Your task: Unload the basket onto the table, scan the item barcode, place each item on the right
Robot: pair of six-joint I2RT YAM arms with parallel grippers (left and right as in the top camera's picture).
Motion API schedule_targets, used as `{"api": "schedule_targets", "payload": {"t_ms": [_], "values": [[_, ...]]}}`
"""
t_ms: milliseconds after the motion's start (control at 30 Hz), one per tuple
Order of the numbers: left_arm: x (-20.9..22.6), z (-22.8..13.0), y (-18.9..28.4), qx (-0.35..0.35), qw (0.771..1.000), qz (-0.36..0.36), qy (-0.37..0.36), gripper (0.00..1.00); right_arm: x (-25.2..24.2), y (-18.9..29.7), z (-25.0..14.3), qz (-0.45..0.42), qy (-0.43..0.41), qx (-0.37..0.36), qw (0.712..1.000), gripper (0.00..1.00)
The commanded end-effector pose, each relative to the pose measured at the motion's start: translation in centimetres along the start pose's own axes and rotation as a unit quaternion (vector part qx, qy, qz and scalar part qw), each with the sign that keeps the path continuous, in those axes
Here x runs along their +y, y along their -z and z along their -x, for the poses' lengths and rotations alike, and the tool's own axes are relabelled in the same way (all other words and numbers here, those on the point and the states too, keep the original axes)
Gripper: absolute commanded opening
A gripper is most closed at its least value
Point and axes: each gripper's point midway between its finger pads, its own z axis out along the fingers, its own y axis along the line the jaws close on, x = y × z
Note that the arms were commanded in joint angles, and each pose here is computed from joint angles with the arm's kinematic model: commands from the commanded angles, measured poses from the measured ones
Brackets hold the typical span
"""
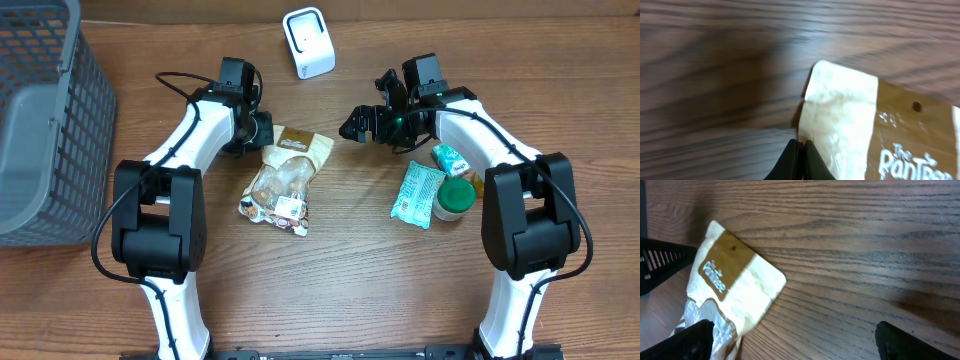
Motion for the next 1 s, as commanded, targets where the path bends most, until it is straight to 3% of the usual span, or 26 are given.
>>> {"api": "schedule_targets", "payload": {"t_ms": [0, 367, 533, 700, 833, 967], "values": [[-3.4, -1.7, -0.5, 0.03, 0.996, -0.079, -0.039, 0.04, 1.3, 1.2, 1.1, 0.012, 0.017, -0.017, 1.0, 1.0], [-9.5, -3.7, 0.7, 0.052, 0.969, -0.21, -0.12, 0.04, 1.0, 1.1, -0.1, 0.006, 0.001, 0.007, 1.0, 1.0], [-11.1, -3.7, 2.0, 0.057, 0.954, -0.268, -0.122, 0.04, 0.7, 1.2, -1.6, 0.0, -0.016, 0.035, 0.999, 1.0], [-9.9, -1.7, 4.6, 0.054, 0.96, -0.254, -0.104, 0.04, 0.6, 1.2, -2.0, -0.001, -0.02, 0.044, 0.999, 1.0], [-7.9, -1.3, 7.7, 0.079, 0.97, -0.221, -0.066, 0.04, 2.3, 1.4, -2.3, 0.051, 0.024, 0.05, 0.997, 1.0], [-3.2, -3.4, 8.0, 0.128, 0.986, -0.093, -0.05, 0.05, 2.5, 1.3, -1.8, 0.056, 0.032, 0.04, 0.997, 1.0]]}}
